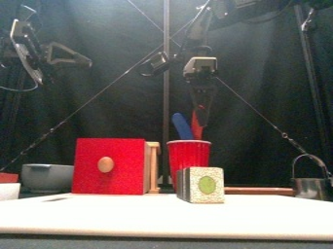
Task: Place sushi on board then cut the sushi with the knife then place the pieces on the plate
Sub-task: Grasp knife edge with left hand
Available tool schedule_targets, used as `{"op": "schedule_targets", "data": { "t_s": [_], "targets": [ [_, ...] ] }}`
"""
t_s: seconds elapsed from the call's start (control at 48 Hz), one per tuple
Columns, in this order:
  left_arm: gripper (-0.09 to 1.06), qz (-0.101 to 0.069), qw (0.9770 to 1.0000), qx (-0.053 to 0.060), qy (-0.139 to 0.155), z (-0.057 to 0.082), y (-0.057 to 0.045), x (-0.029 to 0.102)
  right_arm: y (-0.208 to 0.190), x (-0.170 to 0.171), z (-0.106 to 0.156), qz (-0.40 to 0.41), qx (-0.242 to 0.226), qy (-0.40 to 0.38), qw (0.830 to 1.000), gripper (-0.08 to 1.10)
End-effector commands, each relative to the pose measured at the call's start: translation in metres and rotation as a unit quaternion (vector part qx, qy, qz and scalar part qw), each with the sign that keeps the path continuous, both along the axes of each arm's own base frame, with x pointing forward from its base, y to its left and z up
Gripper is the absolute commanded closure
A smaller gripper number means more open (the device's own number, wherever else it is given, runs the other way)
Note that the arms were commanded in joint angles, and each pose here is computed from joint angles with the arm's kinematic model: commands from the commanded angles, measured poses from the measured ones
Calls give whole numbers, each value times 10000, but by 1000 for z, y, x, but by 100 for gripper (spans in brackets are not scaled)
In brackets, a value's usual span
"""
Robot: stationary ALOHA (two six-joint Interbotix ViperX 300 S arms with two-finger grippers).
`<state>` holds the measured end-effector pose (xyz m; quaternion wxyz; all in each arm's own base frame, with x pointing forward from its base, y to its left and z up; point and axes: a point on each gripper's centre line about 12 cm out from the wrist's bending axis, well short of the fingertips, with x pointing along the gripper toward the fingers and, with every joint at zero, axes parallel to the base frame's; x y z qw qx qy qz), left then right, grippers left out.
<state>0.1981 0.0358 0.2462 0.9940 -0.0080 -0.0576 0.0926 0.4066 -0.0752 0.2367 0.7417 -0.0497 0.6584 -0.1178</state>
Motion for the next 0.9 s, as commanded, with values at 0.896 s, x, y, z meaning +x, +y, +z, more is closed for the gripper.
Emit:
{"op": "schedule_targets", "data": {
  "t_s": [0.896],
  "targets": [
    [87,35,10000,6,-69,4,2,1,-10,6,16,-423,-222,-150,9987,45]
  ]
}}
